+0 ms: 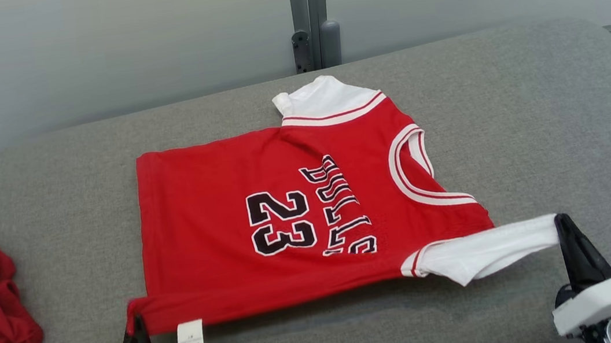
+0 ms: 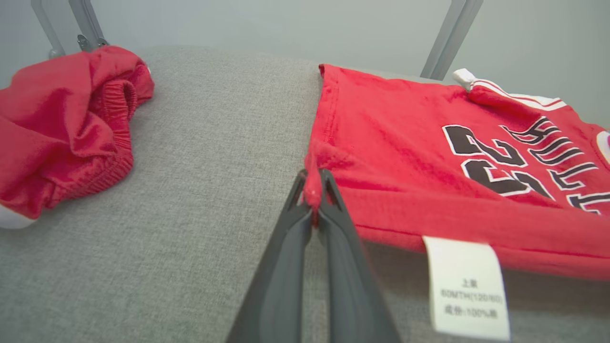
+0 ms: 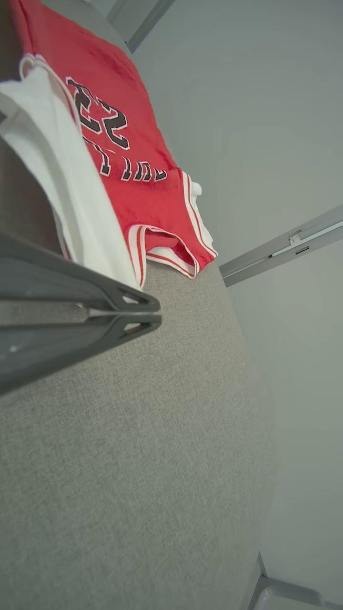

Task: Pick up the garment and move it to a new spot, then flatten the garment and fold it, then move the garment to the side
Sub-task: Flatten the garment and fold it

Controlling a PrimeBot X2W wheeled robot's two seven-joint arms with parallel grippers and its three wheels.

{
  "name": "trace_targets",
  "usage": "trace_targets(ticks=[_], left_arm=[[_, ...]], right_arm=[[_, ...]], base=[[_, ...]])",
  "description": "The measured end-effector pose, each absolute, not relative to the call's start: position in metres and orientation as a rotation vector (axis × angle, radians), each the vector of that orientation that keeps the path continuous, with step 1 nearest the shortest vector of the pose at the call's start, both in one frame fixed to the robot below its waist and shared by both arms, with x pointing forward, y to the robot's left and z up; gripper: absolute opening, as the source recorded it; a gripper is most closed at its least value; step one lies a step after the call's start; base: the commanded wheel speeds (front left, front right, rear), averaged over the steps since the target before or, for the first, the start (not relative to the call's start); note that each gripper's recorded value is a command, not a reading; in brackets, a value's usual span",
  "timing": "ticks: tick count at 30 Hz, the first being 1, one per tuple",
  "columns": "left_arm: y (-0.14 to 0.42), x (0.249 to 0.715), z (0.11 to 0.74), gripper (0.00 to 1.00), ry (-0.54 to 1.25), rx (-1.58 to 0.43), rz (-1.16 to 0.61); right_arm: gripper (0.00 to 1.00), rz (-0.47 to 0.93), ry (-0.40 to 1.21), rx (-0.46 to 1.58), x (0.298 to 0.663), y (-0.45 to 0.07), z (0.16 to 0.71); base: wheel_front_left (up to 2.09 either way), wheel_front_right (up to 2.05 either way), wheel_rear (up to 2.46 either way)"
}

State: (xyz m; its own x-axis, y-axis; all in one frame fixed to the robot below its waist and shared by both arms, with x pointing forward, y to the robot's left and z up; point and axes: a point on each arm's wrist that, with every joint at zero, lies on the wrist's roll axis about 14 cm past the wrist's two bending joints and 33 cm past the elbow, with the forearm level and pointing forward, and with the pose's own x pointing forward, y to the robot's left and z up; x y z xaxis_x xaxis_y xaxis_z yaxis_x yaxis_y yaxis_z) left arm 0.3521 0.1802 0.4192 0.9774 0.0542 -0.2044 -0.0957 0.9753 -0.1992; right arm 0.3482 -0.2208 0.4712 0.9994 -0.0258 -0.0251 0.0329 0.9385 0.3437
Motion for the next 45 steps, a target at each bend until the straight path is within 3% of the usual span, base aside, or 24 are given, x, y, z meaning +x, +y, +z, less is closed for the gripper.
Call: trace_targets(ticks=[11, 20, 24, 25, 26, 27, 35, 45], left_arm=[[0.166, 0.415, 0.432, 0.00, 0.160, -0.173, 0.033], [0.173, 0.441, 0.404, 0.00, 0.240, -0.155, 0.066], [0.174, 0.447, 0.396, 0.49, 0.261, -0.154, 0.072], [0.175, 0.447, 0.394, 0.89, 0.266, -0.155, 0.076], [0.175, 0.447, 0.392, 1.00, 0.272, -0.155, 0.079], [0.176, 0.448, 0.390, 1.00, 0.276, -0.153, 0.083], [0.181, 0.455, 0.409, 1.00, 0.207, -0.175, 0.110], [0.169, 0.421, 0.393, 1.00, 0.262, -0.200, 0.096]], right_arm=[[0.00, 0.034, 0.021, 0.305, 0.429, -0.207, 0.478], [0.00, 0.063, 0.082, 0.280, 0.474, -0.195, 0.456], [0.00, 0.061, 0.111, 0.269, 0.485, -0.195, 0.444], [0.18, 0.063, 0.117, 0.267, 0.486, -0.194, 0.441], [0.92, 0.061, 0.122, 0.270, 0.488, -0.193, 0.439], [1.00, 0.061, 0.123, 0.276, 0.490, -0.191, 0.438], [1.00, 0.074, 0.050, 0.281, 0.496, -0.188, 0.458], [1.00, 0.077, 0.151, 0.268, 0.438, -0.188, 0.426]], base=[[0.00, 0.00, 0.00], [0.00, 0.00, 0.00], [0.00, 0.00, 0.00], [0.00, 0.00, 0.00], [0.00, 0.00, 0.00], [0.00, 0.00, 0.00], [0.00, 0.00, 0.00], [0.00, 0.00, 0.00]])
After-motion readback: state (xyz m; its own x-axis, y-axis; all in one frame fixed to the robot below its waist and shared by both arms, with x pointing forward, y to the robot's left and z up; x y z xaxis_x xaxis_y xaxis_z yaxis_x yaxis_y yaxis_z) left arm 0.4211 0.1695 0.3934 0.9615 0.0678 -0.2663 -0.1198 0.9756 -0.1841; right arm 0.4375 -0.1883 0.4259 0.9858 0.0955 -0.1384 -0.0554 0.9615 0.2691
